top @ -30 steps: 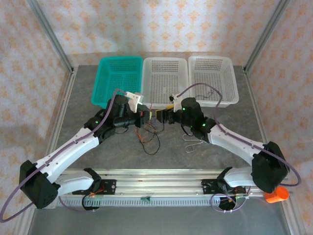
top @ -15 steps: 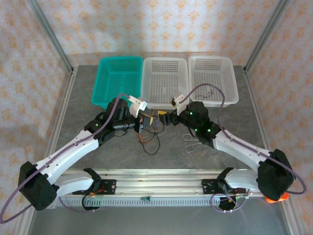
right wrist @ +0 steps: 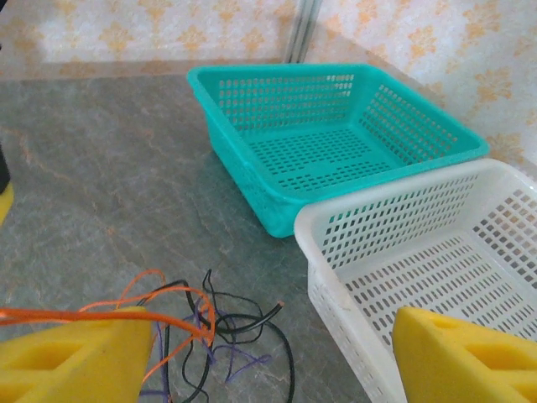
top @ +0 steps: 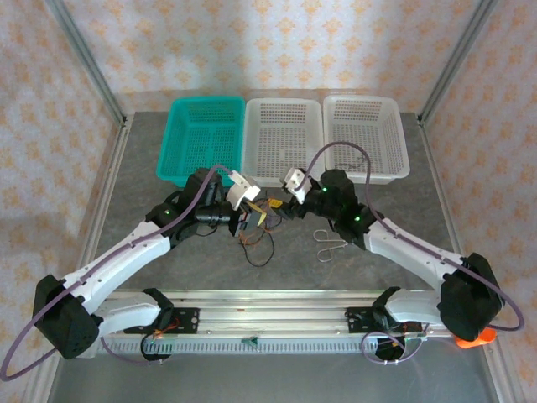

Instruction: Untangle the cables

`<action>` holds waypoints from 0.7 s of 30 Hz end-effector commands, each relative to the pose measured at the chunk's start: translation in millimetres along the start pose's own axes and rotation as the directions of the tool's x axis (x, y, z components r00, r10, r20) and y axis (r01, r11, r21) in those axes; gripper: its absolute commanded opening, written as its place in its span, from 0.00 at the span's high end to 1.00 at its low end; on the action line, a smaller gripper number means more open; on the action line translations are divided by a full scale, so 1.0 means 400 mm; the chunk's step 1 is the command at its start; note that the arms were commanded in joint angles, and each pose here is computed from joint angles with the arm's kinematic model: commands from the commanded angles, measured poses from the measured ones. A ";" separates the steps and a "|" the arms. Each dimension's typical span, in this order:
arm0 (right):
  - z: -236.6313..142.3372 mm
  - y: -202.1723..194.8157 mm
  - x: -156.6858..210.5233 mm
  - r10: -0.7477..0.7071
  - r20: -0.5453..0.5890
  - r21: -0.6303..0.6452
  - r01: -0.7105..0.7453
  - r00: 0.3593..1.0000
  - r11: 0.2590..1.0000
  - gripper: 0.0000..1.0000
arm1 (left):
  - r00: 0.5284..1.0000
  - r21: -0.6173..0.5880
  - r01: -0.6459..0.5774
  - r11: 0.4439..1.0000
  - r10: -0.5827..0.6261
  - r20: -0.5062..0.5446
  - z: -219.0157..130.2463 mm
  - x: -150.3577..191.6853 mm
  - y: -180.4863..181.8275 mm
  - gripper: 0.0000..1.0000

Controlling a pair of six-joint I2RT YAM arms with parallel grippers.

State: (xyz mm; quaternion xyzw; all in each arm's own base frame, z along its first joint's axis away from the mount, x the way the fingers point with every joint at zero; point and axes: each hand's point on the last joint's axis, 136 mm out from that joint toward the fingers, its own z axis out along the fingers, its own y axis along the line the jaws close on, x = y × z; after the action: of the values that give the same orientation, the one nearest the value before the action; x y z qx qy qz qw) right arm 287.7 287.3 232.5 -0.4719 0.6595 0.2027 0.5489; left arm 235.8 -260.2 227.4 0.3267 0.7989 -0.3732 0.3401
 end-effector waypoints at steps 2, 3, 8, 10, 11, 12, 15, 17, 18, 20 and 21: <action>0.006 0.011 0.003 -0.064 -0.025 -0.046 0.062 0.998 0.997 0.26 | 0.999 0.033 -0.043 0.999 0.043 0.019 -0.011 -0.027 -0.017 1.00; 0.008 0.010 0.002 -0.064 -0.019 -0.044 0.063 0.998 0.997 0.27 | 0.999 0.035 -0.042 0.998 0.042 0.018 -0.010 -0.025 -0.017 1.00; 0.032 0.003 0.001 -0.062 -0.015 -0.044 0.061 0.998 0.997 0.31 | 0.999 0.042 -0.041 0.998 0.040 0.015 -0.010 -0.023 -0.020 1.00; 0.042 0.001 0.000 -0.060 -0.005 -0.045 0.060 0.998 0.997 0.32 | 0.999 0.045 -0.042 0.998 0.041 0.019 -0.013 -0.025 -0.023 1.00; 0.046 -0.001 -0.003 -0.058 0.002 -0.043 0.058 0.998 0.997 0.32 | 0.999 0.045 -0.042 0.998 0.041 0.017 -0.013 -0.024 -0.023 1.00; 0.051 -0.001 -0.005 -0.054 0.008 -0.045 0.055 0.998 0.997 0.33 | 0.999 0.046 -0.043 0.998 0.042 0.019 -0.013 -0.025 -0.024 1.00; 0.060 -0.001 -0.016 -0.039 0.034 -0.052 0.041 0.999 0.998 0.37 | 0.999 0.051 -0.040 0.998 0.040 0.015 -0.011 -0.024 -0.024 1.00; 0.064 0.001 -0.019 -0.029 0.040 -0.062 0.032 0.999 0.998 0.39 | 0.999 0.046 -0.040 0.998 0.039 0.017 -0.010 -0.026 -0.022 1.00; 0.066 0.003 -0.018 -0.026 0.039 -0.067 0.029 0.999 0.997 0.40 | 0.999 0.041 -0.037 0.998 0.036 0.017 -0.010 -0.027 -0.020 1.00; 0.067 0.006 -0.018 -0.024 0.039 -0.074 0.027 0.999 0.997 0.40 | 0.999 0.038 -0.036 0.999 0.036 0.014 -0.010 -0.026 -0.019 1.00; 0.068 0.007 -0.017 -0.025 0.037 -0.076 0.028 0.999 0.997 0.40 | 0.999 0.037 -0.037 0.999 0.036 0.015 -0.010 -0.028 -0.018 1.00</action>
State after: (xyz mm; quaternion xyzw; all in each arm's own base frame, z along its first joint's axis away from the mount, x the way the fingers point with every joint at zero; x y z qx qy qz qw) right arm 294.8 305.4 204.6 -0.5032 0.6576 0.2160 0.5174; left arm 232.5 -261.7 228.6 0.3366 0.7927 -0.3802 0.3374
